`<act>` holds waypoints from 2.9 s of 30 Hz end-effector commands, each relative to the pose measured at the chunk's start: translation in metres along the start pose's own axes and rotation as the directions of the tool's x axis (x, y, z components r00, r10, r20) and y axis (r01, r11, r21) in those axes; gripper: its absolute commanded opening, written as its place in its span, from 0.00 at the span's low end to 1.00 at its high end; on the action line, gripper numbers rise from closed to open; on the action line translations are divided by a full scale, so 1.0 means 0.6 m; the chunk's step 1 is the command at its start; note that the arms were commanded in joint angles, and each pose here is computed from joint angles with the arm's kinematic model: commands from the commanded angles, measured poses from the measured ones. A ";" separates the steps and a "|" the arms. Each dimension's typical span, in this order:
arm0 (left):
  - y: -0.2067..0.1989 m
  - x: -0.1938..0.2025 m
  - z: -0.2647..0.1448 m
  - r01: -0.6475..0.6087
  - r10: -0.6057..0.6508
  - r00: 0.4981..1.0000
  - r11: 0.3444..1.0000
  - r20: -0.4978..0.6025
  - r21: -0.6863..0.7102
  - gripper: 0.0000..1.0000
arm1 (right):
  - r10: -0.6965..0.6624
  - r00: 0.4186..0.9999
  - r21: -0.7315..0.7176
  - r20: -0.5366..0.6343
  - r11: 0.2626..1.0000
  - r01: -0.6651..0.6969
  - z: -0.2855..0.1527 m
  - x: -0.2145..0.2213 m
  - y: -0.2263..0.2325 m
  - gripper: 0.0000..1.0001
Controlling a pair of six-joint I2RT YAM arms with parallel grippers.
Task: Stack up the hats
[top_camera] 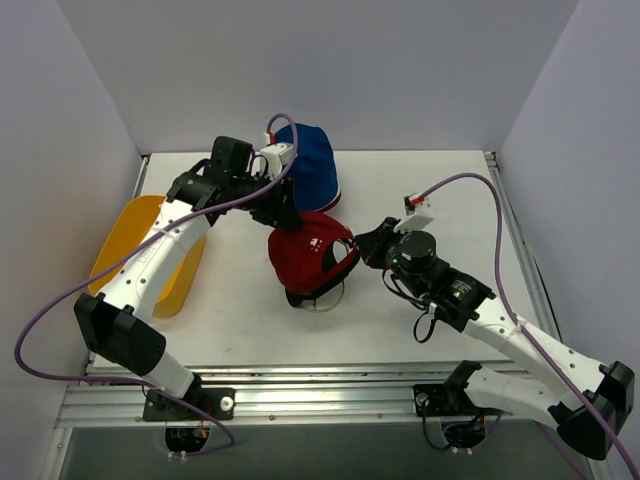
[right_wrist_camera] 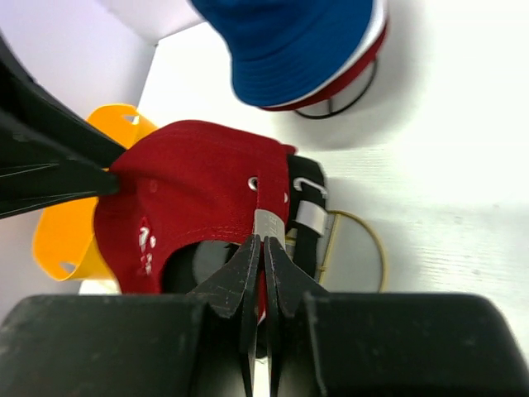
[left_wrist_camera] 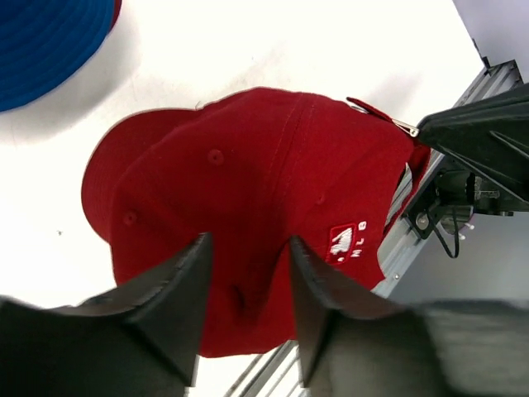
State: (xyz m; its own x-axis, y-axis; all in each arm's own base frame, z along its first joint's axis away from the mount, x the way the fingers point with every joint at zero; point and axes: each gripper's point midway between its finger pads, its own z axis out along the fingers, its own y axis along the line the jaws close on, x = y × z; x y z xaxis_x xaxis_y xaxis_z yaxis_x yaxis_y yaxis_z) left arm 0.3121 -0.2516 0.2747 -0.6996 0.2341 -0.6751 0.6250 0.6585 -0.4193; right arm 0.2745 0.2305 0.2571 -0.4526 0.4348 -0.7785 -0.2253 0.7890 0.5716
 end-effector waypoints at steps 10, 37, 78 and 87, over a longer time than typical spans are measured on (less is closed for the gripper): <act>-0.030 -0.039 -0.046 -0.040 0.038 0.976 0.999 0.214 0.003 0.68 | -0.037 0.995 0.179 0.095 0.984 0.019 -0.005 -0.008 -0.087 0.00; 0.015 0.123 0.026 0.155 -0.112 0.913 0.985 0.392 -0.078 0.67 | -0.042 0.992 0.098 0.121 0.995 0.030 0.015 -0.063 -0.061 0.16; -0.065 0.226 0.080 -0.002 -0.004 0.948 1.000 0.319 0.021 0.67 | 0.086 0.996 -0.134 -0.023 0.987 -0.089 -0.064 0.108 -0.090 0.18; -0.088 0.221 0.093 -0.040 0.022 0.940 0.998 0.341 0.046 0.69 | 0.049 0.999 -0.425 -0.023 0.903 -0.054 -0.082 0.156 -0.039 0.17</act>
State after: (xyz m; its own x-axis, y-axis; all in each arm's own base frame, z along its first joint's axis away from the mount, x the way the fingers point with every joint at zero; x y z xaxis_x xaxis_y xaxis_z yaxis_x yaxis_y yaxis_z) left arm 0.1972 -0.2859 0.1579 -0.5789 0.0283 -0.8149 0.6418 0.6323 -0.4340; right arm 0.2010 0.2112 0.1356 -0.5679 0.4074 -0.7152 -0.3677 0.6519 0.6632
